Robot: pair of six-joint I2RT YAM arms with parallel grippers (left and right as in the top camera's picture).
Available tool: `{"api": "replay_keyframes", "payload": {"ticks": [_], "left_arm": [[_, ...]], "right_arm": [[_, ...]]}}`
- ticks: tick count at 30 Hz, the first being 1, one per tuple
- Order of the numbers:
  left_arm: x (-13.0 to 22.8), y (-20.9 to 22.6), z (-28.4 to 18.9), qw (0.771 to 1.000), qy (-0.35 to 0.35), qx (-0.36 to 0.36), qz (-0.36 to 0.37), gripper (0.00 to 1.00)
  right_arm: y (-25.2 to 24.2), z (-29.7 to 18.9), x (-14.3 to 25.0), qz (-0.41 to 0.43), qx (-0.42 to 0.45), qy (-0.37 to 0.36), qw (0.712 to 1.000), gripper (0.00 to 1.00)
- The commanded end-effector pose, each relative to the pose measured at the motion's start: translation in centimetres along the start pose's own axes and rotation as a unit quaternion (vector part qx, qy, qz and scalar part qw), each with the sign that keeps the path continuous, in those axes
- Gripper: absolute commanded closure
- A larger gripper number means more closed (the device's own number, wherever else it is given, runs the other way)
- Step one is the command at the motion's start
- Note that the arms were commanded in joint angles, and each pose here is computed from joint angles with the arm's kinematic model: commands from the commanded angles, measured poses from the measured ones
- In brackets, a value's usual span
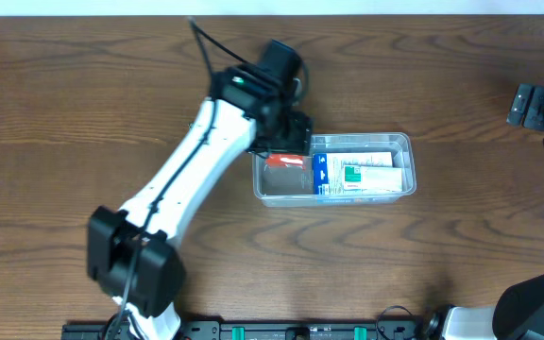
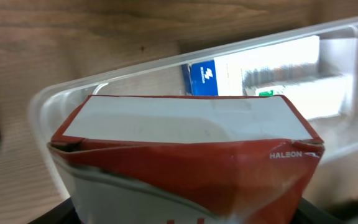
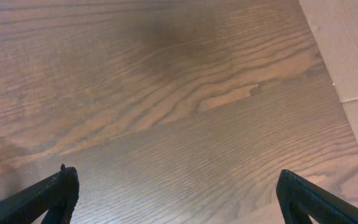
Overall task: Pack container
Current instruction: 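Carry the red box over the container's left end with the left gripper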
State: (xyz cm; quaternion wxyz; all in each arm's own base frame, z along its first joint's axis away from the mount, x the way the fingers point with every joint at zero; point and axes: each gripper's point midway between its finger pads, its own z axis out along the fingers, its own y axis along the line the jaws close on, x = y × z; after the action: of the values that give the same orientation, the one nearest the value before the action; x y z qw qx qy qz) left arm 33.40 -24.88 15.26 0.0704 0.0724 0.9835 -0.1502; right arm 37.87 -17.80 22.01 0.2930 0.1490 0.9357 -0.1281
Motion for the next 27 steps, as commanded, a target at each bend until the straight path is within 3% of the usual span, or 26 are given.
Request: {"api": "replay_keyframes", "payload": {"ticks": [1,10,27], "left_arm": [[0.2,0.5,2.7,0.998,0.006,-0.045,-0.040,0.29],[1.8,0.3,8.2,0.994,0.059,-0.072,-0.051,0.29],[2.2,1.5,12.0,0.990,0.085,-0.094,-0.061,0.29]], "right_arm": [[-0.2,0.2,0.0,0.009,0.001,0.001,1.000,0.01],[-0.2,0.2,0.0,0.009,0.001,0.001,1.000,0.01],[-0.2,0.2,0.0,0.009,0.001,0.001,1.000,0.01]]}}
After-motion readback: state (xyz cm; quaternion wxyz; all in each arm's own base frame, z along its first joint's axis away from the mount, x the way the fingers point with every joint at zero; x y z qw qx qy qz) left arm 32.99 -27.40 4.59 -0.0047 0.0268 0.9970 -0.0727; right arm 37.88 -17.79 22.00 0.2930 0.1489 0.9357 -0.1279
